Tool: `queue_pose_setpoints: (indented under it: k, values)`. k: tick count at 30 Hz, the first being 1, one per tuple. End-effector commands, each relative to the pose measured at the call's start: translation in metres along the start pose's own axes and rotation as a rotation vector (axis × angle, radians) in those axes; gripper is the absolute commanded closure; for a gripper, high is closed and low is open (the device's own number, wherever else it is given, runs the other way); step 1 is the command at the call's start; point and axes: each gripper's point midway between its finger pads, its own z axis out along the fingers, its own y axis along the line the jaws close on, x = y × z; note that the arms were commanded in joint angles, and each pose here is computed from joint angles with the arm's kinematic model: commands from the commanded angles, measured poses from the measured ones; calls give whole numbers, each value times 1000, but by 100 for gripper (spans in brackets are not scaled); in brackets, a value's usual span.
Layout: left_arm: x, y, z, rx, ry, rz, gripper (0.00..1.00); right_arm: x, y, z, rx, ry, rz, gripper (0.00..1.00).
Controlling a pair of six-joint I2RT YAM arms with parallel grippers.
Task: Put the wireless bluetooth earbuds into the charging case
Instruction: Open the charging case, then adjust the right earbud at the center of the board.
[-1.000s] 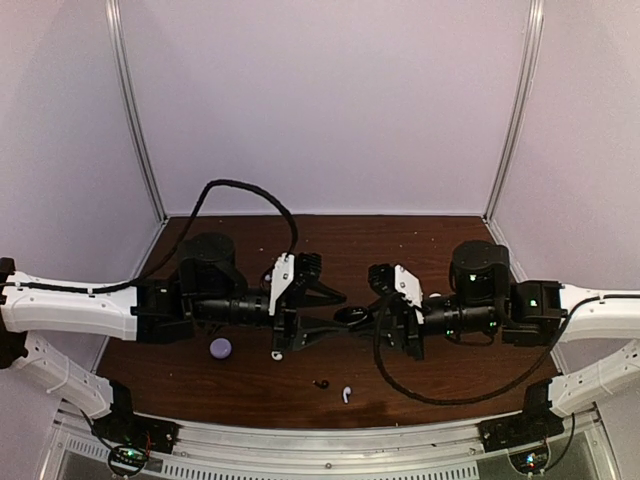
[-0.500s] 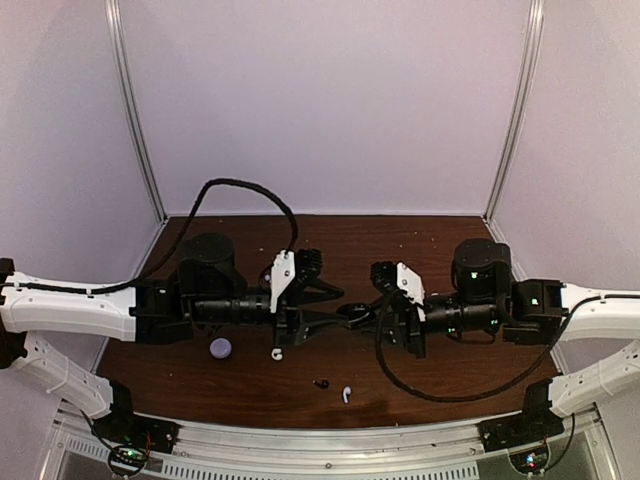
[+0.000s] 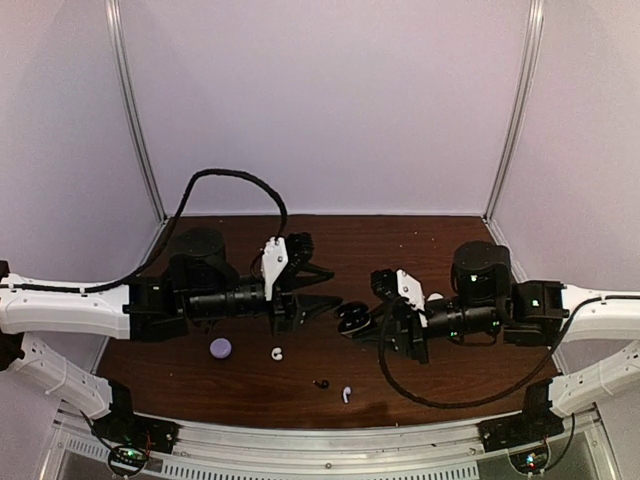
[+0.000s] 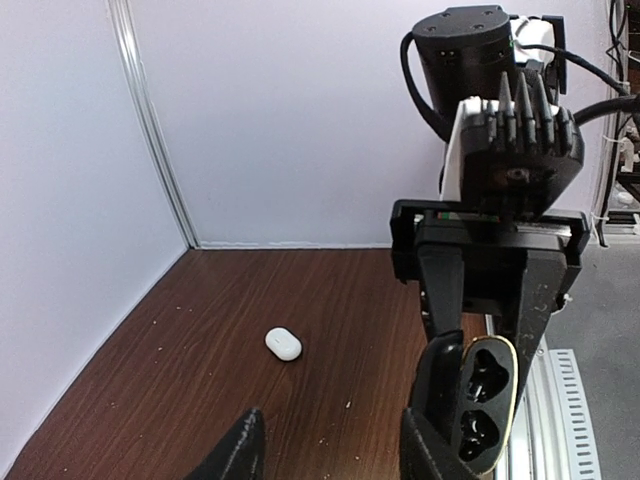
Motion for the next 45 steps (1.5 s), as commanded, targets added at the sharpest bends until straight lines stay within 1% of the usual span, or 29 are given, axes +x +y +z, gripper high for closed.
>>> queue_pose_setpoints:
  k: [1, 3, 4, 6, 10, 13, 16, 19, 21, 26, 29, 34, 39, 42, 45]
  values:
    - [-10, 13, -10, -53, -47, -2, 53, -8, 5, -6, -12, -53, -13, 96]
    - [-10, 21, -15, -70, -57, -30, 51, -7, 4, -7, -7, -58, 1, 96]
    - [-9, 27, -19, -79, -62, -70, 50, -4, 4, -8, -4, -54, 13, 96]
    - [-1, 39, -25, -97, -51, -149, 49, -7, 3, -10, 1, -91, 34, 96]
    - [30, 59, -37, -145, 22, -270, 49, -4, -1, -14, 12, -122, 72, 96]
    - [53, 67, -45, -195, 80, -308, 49, -1, -5, -18, 23, -141, 90, 96]
    - [76, 59, -50, -187, 123, -313, 50, 2, -8, -20, 37, -153, 95, 96]
    - [93, 45, -49, -126, 153, -280, 51, 6, -11, -22, 46, -155, 137, 96]
    - [106, 37, -44, -78, 201, -261, 53, 7, -11, -23, 49, -157, 148, 96]
    - [138, 8, -25, 27, 326, -255, 54, 8, -13, -30, 70, -173, 176, 96]
    - [160, 2, -12, 28, 411, -257, 53, 10, -14, -33, 82, -179, 186, 95]
    - [193, -7, -4, 23, 528, -247, 53, 14, -16, -35, 92, -174, 193, 95]
    - [222, -22, -4, 25, 627, -216, 62, 16, -17, -37, 99, -170, 194, 95]
    - [235, -31, -4, 37, 667, -215, 73, 17, -17, -37, 100, -171, 195, 95]
    - [246, -40, -4, 54, 699, -219, 81, 17, -18, -37, 103, -169, 196, 95]
